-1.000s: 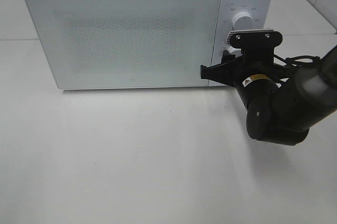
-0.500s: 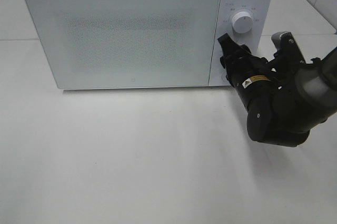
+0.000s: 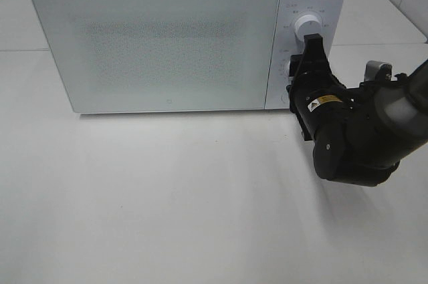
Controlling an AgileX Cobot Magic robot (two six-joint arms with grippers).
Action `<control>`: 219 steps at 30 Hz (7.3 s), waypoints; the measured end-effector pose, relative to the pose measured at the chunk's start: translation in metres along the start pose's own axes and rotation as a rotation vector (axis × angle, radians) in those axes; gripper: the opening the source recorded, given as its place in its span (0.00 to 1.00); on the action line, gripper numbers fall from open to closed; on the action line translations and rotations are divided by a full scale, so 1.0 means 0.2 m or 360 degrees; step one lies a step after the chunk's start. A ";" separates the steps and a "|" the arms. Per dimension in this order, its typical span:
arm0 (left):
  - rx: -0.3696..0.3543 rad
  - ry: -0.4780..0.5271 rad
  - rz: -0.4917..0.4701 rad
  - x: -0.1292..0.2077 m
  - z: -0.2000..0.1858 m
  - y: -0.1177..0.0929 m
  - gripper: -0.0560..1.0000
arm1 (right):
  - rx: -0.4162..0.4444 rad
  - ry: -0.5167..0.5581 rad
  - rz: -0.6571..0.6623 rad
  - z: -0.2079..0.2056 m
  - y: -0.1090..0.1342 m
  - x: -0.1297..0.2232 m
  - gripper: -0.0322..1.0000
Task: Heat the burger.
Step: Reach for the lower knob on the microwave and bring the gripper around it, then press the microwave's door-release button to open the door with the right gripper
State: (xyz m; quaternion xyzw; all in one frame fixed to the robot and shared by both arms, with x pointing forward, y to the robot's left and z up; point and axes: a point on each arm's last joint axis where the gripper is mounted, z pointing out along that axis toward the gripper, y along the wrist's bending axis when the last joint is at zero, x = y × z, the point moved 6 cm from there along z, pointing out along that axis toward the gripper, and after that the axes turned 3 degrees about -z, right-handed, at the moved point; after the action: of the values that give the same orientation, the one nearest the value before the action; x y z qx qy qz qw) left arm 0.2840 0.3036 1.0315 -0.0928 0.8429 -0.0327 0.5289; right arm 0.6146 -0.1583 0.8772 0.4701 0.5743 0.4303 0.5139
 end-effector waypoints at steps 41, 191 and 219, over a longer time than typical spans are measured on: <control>0.0000 0.0000 0.0000 0.00 0.00 0.00 0.99 | -0.0001 -0.0016 0.0436 0.00 0.00 -0.01 0.46; 0.0000 0.0000 0.0002 0.00 0.00 0.00 0.99 | 0.0173 0.0402 -0.2198 -1.68 0.55 -0.77 0.77; 0.0000 0.0000 0.0005 0.00 0.00 0.00 0.99 | 0.0277 0.0506 -0.2162 -0.97 0.50 -0.72 0.55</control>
State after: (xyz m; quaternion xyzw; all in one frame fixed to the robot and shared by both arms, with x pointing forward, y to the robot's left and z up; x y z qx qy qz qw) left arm 0.2840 0.3036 1.0315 -0.0916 0.8431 -0.0319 0.5290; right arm 0.4359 -0.2828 1.0210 -0.0219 0.8413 0.0301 0.5393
